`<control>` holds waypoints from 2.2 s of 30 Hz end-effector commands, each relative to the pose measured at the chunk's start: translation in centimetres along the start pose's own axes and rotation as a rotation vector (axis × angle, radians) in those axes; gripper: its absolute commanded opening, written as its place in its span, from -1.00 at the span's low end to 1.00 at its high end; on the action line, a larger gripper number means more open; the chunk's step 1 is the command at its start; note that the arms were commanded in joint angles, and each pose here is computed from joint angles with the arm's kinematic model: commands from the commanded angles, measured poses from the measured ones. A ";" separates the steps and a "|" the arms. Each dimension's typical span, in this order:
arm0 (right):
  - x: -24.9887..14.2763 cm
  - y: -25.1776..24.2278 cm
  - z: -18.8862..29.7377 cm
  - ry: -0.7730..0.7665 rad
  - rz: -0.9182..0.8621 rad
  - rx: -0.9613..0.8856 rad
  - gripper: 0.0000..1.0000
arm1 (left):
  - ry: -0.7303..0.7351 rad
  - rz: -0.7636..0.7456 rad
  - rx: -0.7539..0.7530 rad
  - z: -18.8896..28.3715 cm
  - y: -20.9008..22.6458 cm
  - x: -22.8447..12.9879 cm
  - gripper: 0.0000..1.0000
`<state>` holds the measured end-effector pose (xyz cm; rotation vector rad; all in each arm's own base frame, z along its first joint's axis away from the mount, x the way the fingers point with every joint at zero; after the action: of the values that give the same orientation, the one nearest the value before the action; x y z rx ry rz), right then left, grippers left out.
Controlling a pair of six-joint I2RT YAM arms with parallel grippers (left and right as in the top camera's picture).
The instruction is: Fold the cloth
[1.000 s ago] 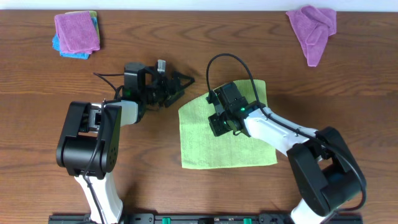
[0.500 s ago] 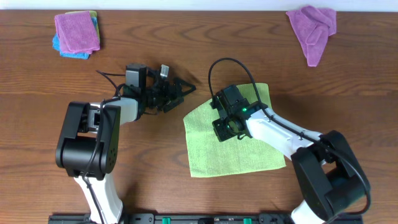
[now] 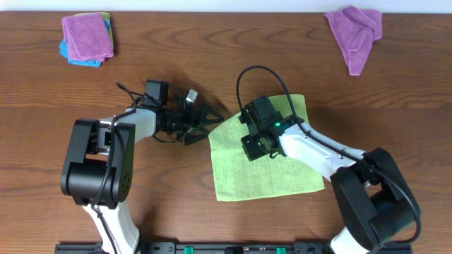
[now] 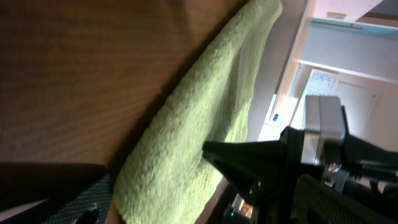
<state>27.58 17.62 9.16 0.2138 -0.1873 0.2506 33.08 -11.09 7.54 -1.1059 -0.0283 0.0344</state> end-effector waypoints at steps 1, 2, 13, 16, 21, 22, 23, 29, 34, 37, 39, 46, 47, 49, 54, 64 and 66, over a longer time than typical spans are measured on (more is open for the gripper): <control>-0.9 -0.5 -1.0 0.042 0.008 -0.056 -0.98 | 0.014 0.065 0.195 -0.4 4.0 -1.8 0.91; -0.9 -0.5 -1.0 0.041 0.008 -0.056 -0.97 | 0.020 0.073 0.200 -0.4 4.1 -1.9 0.91; -0.1 -0.2 -0.6 0.016 0.010 -0.048 -0.97 | 0.061 0.148 0.265 -1.1 4.2 -3.0 0.91; 0.0 -0.2 -0.5 0.010 0.011 -0.046 -0.97 | 0.057 0.154 0.287 -2.0 3.8 -3.0 0.91; 0.0 -0.1 -0.5 0.011 0.011 -0.043 -0.97 | 0.003 0.149 0.271 -3.7 2.7 -2.1 0.91; 0.0 -0.1 -0.5 0.011 0.011 -0.043 -0.98 | -0.007 0.154 0.279 -3.8 2.6 -2.0 0.91; 0.0 -0.1 -0.5 0.012 0.011 -0.043 -0.97 | -0.019 0.165 0.290 -3.9 2.7 -1.9 0.91; 0.0 -0.2 -0.5 0.017 0.010 -0.044 -0.97 | -0.087 0.188 0.352 -4.0 2.9 -1.3 0.91; -0.1 -0.2 -0.5 0.022 0.010 -0.046 -0.98 | -0.186 0.181 0.299 -4.1 2.1 0.3 0.91; -0.2 -0.2 -0.5 0.027 0.009 -0.047 -0.98 | -0.233 0.177 0.269 -4.1 1.6 1.1 0.91; -0.3 -0.2 -0.5 0.032 0.009 -0.049 -0.98 | -0.255 0.184 0.256 -4.1 1.4 1.5 0.91; -0.3 -0.3 -0.5 0.036 0.016 -0.050 -0.97 | -0.282 0.206 0.169 -4.2 0.3 2.2 0.91; -0.3 -0.3 -0.5 0.036 0.016 -0.050 -0.98 | -0.281 0.204 0.159 -4.2 0.2 2.3 0.91; -0.3 -0.3 -0.5 0.036 0.016 -0.051 -0.97 | -0.281 0.191 0.145 -4.2 0.0 2.4 0.91; 0.2 -0.4 0.1 0.020 0.024 -0.049 -0.97 | -0.279 0.088 0.123 -3.9 -0.2 2.8 0.91; 2.0 -0.1 6.0 -0.144 0.049 -0.084 -0.97 | -0.252 -0.043 0.089 -2.9 -0.2 3.2 0.92; 2.3 0.1 7.5 -0.198 0.061 -0.072 -0.97 | -0.242 -0.067 0.085 -2.9 -0.3 3.1 0.92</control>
<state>27.79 16.68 13.82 0.1511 -0.2861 0.2762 36.79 -14.04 8.32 -1.0430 -0.2905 0.1383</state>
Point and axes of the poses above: each gripper's point midway between its finger pads, its own z axis back along the fingers, its own y axis along the line the jaws close on, x = y × z, the point moved 10 cm from there along z, back along the fingers, and after that the axes turned 9 degrees about -z, right-handed, at the moved point
